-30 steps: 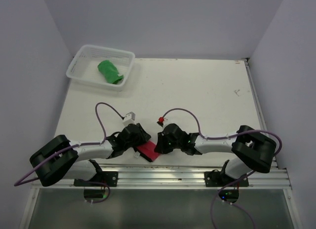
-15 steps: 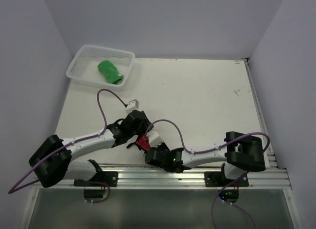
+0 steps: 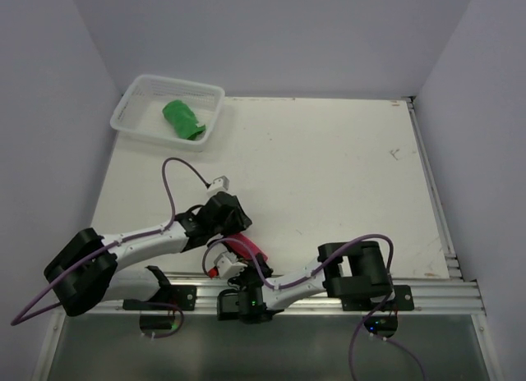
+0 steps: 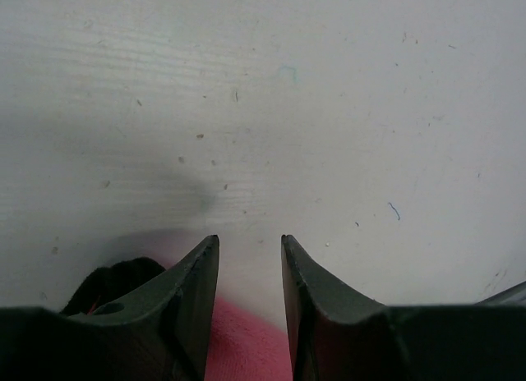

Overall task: Roll the towels
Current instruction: Roll the towel

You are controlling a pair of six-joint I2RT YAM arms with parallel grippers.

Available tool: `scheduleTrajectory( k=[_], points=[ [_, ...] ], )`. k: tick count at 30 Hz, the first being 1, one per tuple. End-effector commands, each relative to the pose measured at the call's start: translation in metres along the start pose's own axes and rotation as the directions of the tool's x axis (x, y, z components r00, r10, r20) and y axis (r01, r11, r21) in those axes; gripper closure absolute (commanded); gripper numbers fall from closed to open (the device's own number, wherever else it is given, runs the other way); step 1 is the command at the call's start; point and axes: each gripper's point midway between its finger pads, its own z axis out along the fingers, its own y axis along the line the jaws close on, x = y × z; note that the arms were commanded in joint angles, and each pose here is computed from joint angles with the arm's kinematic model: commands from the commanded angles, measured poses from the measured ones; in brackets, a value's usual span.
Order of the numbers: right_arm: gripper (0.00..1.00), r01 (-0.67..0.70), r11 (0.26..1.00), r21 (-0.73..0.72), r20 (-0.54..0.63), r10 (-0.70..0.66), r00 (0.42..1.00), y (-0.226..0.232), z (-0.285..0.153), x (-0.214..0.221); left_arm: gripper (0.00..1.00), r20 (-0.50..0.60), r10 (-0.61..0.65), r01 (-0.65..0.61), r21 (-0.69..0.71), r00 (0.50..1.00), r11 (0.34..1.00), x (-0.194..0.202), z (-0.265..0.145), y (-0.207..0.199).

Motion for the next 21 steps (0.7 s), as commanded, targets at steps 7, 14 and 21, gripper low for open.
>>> scheduleTrajectory(
  k=[7, 14, 21],
  points=[
    [1.0, 0.109, 0.992, 0.07, 0.028, -0.111, 0.993, -0.002, -0.006, -0.009, 0.6, -0.002, -0.029, 0.029, 0.016, 1.0, 0.999, 0.011, -0.013, 0.011],
    [0.96, 0.12, 0.991, 0.061, 0.023, -0.122, 0.992, 0.0, -0.007, -0.01, 0.6, -0.028, -0.048, 0.048, -0.027, 0.998, 0.999, 0.036, -0.01, 0.035],
    [0.61, -0.011, 0.999, -0.039, 0.035, 0.012, 0.999, -0.009, -0.019, -0.022, 0.6, -0.003, -0.044, 0.044, -0.097, 0.999, 0.994, 0.044, -0.006, 0.062]
  ],
)
